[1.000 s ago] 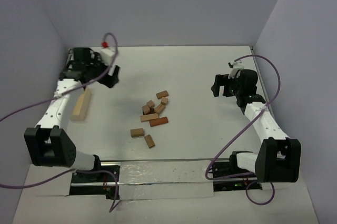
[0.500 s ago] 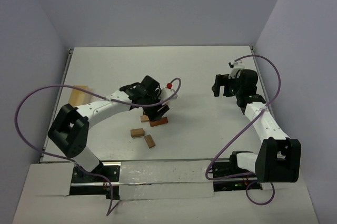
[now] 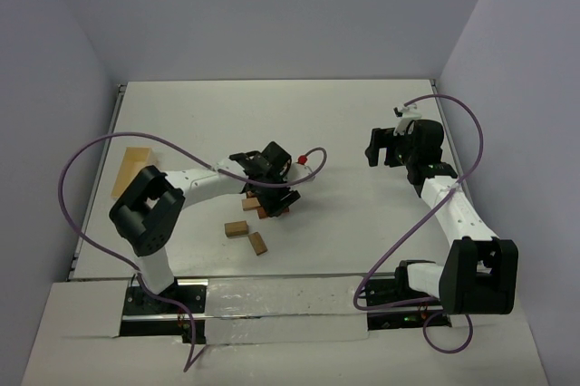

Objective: Build the wood block tower

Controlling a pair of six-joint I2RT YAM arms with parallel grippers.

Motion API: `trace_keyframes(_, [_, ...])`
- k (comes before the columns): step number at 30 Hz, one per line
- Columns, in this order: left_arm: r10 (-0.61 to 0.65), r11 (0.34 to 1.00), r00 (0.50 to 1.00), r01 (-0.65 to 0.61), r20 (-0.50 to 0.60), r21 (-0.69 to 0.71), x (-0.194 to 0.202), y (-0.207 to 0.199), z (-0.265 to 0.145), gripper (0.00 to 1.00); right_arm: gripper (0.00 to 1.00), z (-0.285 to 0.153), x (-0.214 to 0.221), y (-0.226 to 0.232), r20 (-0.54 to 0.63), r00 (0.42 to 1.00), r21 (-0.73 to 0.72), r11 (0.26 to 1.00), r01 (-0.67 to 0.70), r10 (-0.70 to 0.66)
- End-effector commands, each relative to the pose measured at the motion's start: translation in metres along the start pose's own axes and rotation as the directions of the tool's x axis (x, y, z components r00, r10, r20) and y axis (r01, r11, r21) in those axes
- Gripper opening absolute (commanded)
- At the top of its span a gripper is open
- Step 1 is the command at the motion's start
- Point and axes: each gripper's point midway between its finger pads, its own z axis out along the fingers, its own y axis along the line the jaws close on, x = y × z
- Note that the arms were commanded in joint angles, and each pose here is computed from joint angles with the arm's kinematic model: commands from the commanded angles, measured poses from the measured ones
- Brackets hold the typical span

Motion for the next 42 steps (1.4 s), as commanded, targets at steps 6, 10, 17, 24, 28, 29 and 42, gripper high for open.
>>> trace_keyframes(6, [0.034,0.999,0.998,-0.032,0.056,-0.036,-0.028,0.004,0.013,0.62,1.00,-0.004,-0.025,-0.004,0.052,0.999,0.018,1.000,0.012,-0.013])
trace_keyframes(10, [0.042,0.999,0.998,-0.040,0.041,-0.030,-0.026,0.003,0.021,0.56,1.00,-0.004,-0.026,-0.005,0.054,0.998,0.022,1.000,0.016,-0.017])
trace_keyframes(17, [0.052,0.998,0.998,-0.052,0.027,-0.024,-0.024,-0.005,0.027,0.45,1.00,-0.004,-0.025,-0.006,0.049,0.999,0.027,1.000,0.015,-0.017])
trace_keyframes(24, [-0.024,0.999,0.999,0.026,0.049,-0.046,-0.044,0.001,0.034,0.09,1.00,-0.002,-0.024,-0.006,0.047,0.999,0.024,1.000,0.011,-0.012])
trace_keyframes(28, [-0.107,0.991,0.991,0.112,0.076,-0.072,-0.070,0.010,0.045,0.00,1.00,-0.002,-0.023,-0.007,0.045,0.999,0.028,1.000,0.011,-0.013])
trace_keyframes(29, [-0.127,0.986,0.988,0.135,0.085,-0.097,-0.076,0.015,0.048,0.00,1.00,-0.002,-0.023,-0.008,0.044,0.999,0.032,0.999,0.012,-0.013])
trace_keyframes(42, [-0.589,0.718,0.794,0.599,0.148,-0.354,-0.056,0.125,0.063,0.00,1.00,-0.002,-0.022,-0.005,0.038,0.999,0.020,1.000,0.011,-0.012])
